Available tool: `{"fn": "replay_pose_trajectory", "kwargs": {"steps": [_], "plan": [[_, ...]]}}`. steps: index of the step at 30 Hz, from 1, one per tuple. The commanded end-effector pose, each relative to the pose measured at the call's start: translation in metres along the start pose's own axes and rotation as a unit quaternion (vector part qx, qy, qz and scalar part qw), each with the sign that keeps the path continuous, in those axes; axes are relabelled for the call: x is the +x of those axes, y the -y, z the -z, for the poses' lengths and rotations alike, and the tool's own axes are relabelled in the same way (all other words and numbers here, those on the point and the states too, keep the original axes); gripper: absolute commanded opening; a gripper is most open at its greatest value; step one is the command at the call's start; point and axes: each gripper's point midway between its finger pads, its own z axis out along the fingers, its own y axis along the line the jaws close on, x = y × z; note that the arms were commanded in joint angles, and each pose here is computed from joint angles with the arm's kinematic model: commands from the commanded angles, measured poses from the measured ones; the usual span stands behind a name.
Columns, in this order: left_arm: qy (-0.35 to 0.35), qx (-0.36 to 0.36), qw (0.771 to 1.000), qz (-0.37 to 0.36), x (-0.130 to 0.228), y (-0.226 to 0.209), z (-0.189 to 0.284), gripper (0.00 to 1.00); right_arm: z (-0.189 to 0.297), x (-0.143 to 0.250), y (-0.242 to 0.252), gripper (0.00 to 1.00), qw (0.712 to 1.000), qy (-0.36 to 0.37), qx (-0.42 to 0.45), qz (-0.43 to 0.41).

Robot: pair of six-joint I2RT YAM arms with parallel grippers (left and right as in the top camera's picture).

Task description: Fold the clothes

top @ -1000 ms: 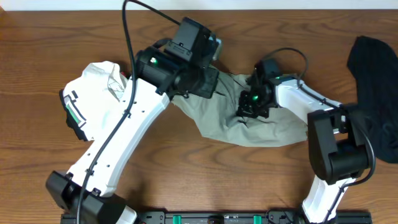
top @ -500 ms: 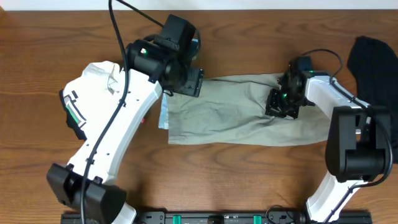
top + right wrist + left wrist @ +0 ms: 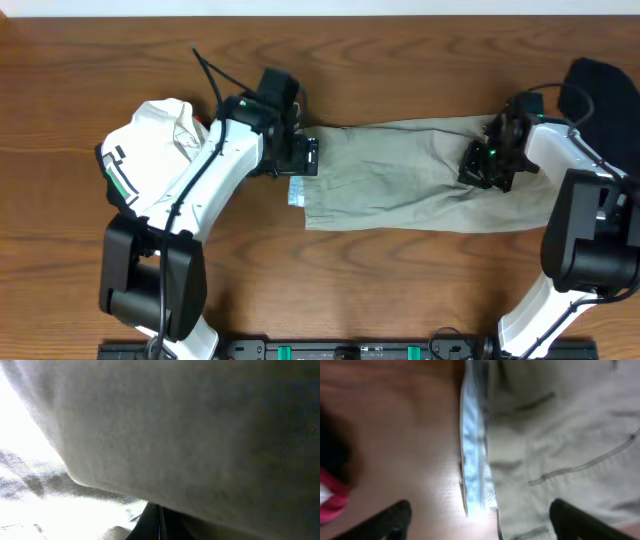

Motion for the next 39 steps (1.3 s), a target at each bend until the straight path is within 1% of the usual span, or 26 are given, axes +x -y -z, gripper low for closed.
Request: {"fn": "replay_pose_trajectory", "kwargs": {"steps": [1, 3, 7, 11, 18, 22, 25, 26, 28, 29, 31, 33, 35, 37, 39], "plan": [[-0.013, 0.018, 0.998, 0.057, 0.006, -0.008, -0.021, 0.99, -0.013, 0.005, 0.022, 0.02, 0.999, -0.013, 0.041, 0.006], [-0.011, 0.04, 0.997, 0.063, 0.005, -0.008, -0.029, 1.0, -0.013, 0.006, 0.022, 0.02, 0.999, -0.013, 0.041, 0.008], [-0.021, 0.113, 0.992, 0.057, 0.006, 0.002, -0.046, 0.99, -0.013, 0.006, 0.022, 0.02, 0.999, -0.014, 0.041, 0.007], [-0.053, 0.192, 0.979, 0.034, 0.013, 0.024, -0.061, 0.99, -0.013, 0.006, 0.023, 0.02, 0.999, -0.013, 0.046, 0.007], [-0.115, 0.233, 0.965, 0.032, 0.036, 0.047, -0.088, 1.0, -0.014, 0.006, 0.022, 0.02, 0.999, -0.014, 0.046, 0.009], [-0.123, 0.239, 0.963, 0.02, 0.043, 0.064, -0.096, 1.0, -0.014, 0.007, 0.02, 0.02, 0.999, -0.014, 0.046, 0.013], [-0.116, 0.244, 0.963, -0.001, 0.045, 0.08, -0.099, 0.97, -0.015, 0.007, 0.019, 0.01, 0.999, -0.014, 0.046, 0.014], [-0.116, 0.245, 0.963, -0.007, 0.046, 0.083, -0.1, 0.94, -0.015, 0.007, 0.019, 0.02, 0.999, -0.014, 0.046, 0.015], [-0.116, 0.24, 0.964, -0.013, 0.049, 0.086, -0.101, 0.8, -0.015, 0.008, 0.018, 0.02, 0.999, -0.015, 0.046, 0.016], [-0.115, 0.236, 0.965, -0.015, 0.049, 0.086, -0.102, 0.7, -0.015, 0.008, 0.017, 0.01, 0.999, -0.015, 0.046, 0.016], [-0.112, 0.237, 0.965, -0.018, 0.048, 0.087, -0.102, 0.45, -0.015, 0.009, 0.017, 0.01, 0.999, -0.016, 0.047, 0.015], [-0.109, 0.239, 0.965, -0.019, 0.047, 0.088, -0.102, 0.27, -0.015, 0.009, 0.017, 0.01, 0.999, -0.017, 0.047, 0.013], [-0.11, 0.239, 0.965, -0.018, 0.046, 0.088, -0.099, 0.12, -0.015, 0.009, 0.017, 0.01, 0.999, -0.016, 0.047, 0.012], [-0.112, 0.236, 0.965, -0.024, 0.044, 0.086, -0.09, 0.06, -0.011, 0.007, 0.017, 0.01, 0.999, -0.013, 0.046, 0.011], [-0.11, 0.216, 0.97, -0.035, 0.04, 0.08, -0.073, 0.06, -0.002, 0.005, 0.015, 0.01, 0.999, -0.006, 0.044, 0.014]]}}
